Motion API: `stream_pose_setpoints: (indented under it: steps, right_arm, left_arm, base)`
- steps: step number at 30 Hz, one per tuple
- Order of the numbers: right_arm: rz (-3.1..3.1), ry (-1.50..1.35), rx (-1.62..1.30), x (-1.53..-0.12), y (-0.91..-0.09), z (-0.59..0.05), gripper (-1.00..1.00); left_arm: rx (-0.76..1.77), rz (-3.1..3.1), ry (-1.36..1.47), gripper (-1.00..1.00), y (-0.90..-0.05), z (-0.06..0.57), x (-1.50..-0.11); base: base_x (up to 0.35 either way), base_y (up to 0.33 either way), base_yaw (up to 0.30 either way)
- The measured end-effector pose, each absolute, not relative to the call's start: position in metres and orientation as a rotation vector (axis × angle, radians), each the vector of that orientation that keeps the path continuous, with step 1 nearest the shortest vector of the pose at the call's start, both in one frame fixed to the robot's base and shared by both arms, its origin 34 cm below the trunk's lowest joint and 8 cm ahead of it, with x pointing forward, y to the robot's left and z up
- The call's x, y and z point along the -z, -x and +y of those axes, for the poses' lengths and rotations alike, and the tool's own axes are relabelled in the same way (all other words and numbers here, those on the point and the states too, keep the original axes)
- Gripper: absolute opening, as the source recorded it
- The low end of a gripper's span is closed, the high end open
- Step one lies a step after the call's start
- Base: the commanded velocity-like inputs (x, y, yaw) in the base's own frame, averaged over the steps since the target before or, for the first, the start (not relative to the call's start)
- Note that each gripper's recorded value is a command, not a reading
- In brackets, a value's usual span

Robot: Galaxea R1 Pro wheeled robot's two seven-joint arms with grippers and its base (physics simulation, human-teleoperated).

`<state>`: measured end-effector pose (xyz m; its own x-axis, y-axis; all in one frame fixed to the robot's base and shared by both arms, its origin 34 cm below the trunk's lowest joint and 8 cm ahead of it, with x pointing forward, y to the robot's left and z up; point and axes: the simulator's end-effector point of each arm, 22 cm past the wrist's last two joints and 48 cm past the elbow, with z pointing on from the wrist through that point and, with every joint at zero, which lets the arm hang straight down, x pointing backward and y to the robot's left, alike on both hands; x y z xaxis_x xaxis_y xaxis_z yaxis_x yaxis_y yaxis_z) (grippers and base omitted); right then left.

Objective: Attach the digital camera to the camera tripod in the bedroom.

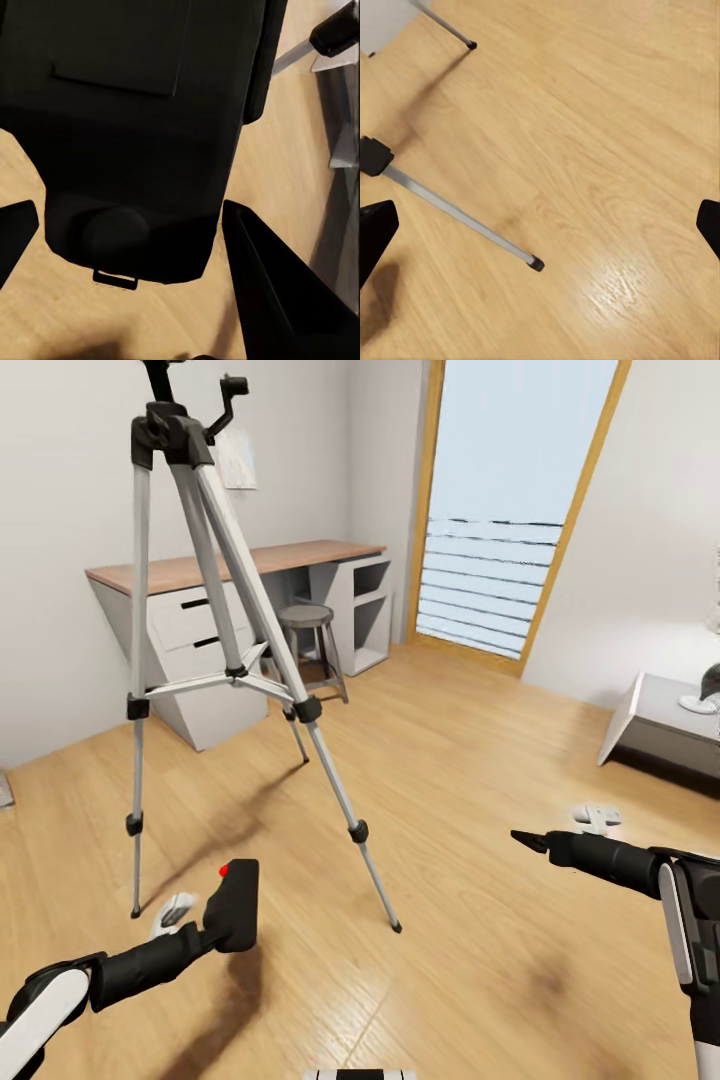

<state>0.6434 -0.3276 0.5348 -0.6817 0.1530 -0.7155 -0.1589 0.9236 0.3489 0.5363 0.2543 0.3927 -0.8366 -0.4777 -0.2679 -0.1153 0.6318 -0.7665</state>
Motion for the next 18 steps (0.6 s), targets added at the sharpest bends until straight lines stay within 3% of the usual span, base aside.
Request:
stream_pose_setpoints:
  steps: [10,18]
  right_arm:
    - [2.211,0.019,-0.492,-0.568,-0.64,-0.327,1.0]
    - [2.174,0.051,-0.493,-0.592,-0.637,-0.32,1.0]
  left_arm:
    - [1.119,2.324,0.479,-1.0,-0.539,0.262,-0.408]
    - [1.108,2.183,0.576,-1.0,-0.551,0.229,-0.411]
  base:
    - [0.0,0.0,-0.034]
    - [0.0,0.0,-0.061]
